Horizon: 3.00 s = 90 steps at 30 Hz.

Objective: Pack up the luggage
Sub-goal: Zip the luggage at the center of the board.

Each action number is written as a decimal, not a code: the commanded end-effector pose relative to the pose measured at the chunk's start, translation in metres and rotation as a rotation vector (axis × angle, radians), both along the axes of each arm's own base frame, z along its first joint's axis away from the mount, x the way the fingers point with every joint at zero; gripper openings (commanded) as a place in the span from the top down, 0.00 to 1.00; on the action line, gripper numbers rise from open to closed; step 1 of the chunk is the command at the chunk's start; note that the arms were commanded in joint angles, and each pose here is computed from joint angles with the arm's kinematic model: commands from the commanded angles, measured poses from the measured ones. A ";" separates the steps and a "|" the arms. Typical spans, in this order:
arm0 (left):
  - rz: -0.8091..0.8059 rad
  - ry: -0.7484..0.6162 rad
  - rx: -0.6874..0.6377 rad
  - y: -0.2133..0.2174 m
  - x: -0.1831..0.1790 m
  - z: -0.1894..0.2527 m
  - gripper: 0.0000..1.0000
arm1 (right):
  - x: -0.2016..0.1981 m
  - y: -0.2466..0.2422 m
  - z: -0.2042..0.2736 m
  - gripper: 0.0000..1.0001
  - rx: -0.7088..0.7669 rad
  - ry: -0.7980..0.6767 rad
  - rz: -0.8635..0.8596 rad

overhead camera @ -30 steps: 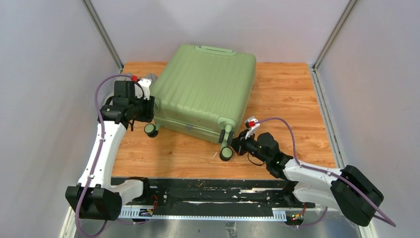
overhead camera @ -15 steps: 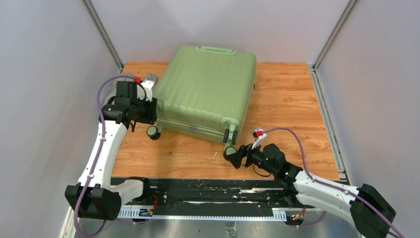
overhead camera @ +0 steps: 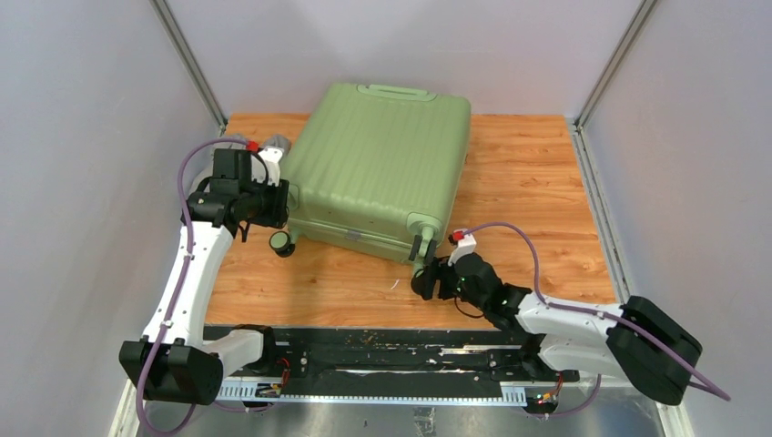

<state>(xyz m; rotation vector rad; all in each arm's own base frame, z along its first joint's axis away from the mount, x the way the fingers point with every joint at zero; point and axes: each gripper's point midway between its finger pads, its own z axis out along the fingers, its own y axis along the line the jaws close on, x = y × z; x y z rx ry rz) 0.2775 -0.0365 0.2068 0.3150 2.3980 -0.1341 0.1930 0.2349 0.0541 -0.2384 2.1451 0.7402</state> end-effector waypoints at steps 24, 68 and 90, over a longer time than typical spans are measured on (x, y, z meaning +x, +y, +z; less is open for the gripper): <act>-0.164 -0.146 -0.112 -0.037 0.014 0.038 0.99 | 0.018 -0.062 0.029 0.15 0.010 -0.095 -0.013; -0.165 -0.161 -0.168 -0.047 0.019 0.052 0.99 | 0.045 -0.018 0.070 1.00 0.136 -0.250 0.134; -0.167 -0.161 -0.171 -0.051 0.014 0.051 1.00 | 0.007 0.039 0.059 1.00 0.095 -0.244 0.143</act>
